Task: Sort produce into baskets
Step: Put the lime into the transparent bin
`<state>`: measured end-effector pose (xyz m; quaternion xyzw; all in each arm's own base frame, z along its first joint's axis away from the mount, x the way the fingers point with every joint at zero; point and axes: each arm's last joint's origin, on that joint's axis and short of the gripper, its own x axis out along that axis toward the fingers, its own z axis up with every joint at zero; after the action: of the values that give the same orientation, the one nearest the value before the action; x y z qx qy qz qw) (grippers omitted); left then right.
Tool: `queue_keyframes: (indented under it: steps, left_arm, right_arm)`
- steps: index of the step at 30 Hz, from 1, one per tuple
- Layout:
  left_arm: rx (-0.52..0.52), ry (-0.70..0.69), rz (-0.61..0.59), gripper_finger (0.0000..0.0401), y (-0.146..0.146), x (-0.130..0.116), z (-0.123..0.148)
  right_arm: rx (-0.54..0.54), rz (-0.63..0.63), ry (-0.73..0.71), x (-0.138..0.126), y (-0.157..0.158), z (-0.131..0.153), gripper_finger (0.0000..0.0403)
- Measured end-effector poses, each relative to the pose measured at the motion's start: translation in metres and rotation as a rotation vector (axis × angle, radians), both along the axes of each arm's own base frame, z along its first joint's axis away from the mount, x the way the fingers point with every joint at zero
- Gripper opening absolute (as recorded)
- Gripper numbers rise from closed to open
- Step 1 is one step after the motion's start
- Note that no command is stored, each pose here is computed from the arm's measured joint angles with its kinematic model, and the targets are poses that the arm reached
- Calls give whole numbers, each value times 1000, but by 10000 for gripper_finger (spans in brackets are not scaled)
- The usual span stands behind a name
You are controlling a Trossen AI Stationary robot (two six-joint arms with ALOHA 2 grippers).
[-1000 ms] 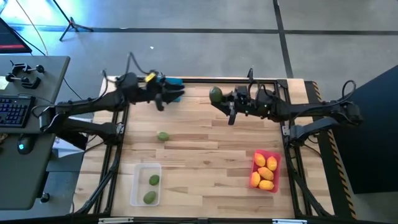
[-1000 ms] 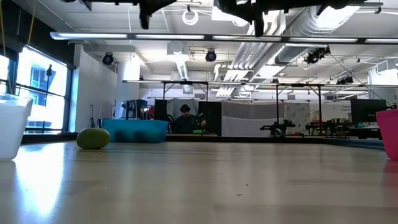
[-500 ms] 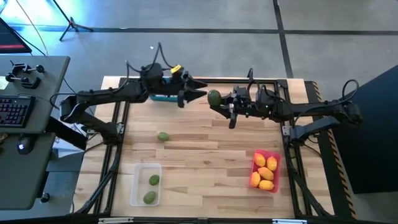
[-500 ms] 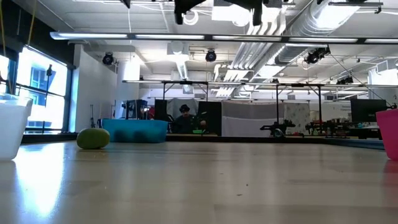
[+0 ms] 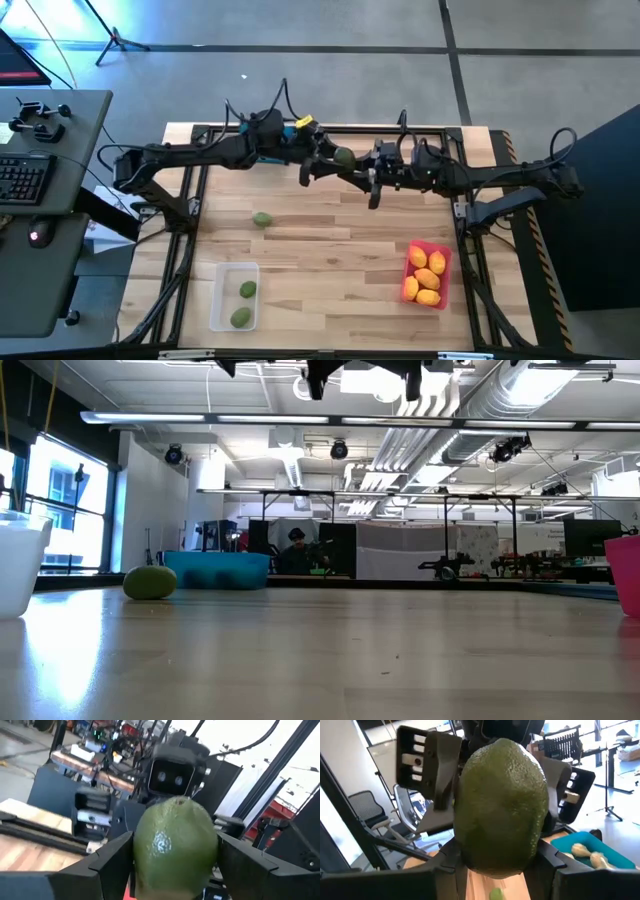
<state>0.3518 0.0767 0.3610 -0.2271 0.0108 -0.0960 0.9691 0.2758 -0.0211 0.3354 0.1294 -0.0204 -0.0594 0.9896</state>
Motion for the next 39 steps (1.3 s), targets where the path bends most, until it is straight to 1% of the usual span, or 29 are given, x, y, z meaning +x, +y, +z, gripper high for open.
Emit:
queue_keyframes:
  steps: [3,8,15,18,22,26,28,35,39]
  left_arm:
    - [2,10,-3,255,-1,4,-5]
    - [37,-54,3,255,0,4,1]
    - [46,-78,5,253,0,3,4]
    - [47,-79,7,238,-1,3,4]
    - [46,-74,10,194,-1,3,4]
    - [67,-64,10,148,-1,3,2]
    - [71,-64,10,134,-1,3,2]
    - [75,-65,12,126,3,1,3]
    - [80,-61,5,124,6,-3,5]
  right_arm:
    - [1,0,19,0,0,-2,122]
    - [-2,1,22,0,0,-2,122]
    - [-5,4,37,0,0,-3,122]
    - [-5,5,43,0,0,-4,122]
    - [-5,6,43,0,0,-4,124]
    - [-2,7,48,0,0,-5,153]
    - [-1,6,49,0,0,-5,157]
    - [5,-1,66,0,0,-7,163]
    - [25,-4,107,0,0,-11,183]
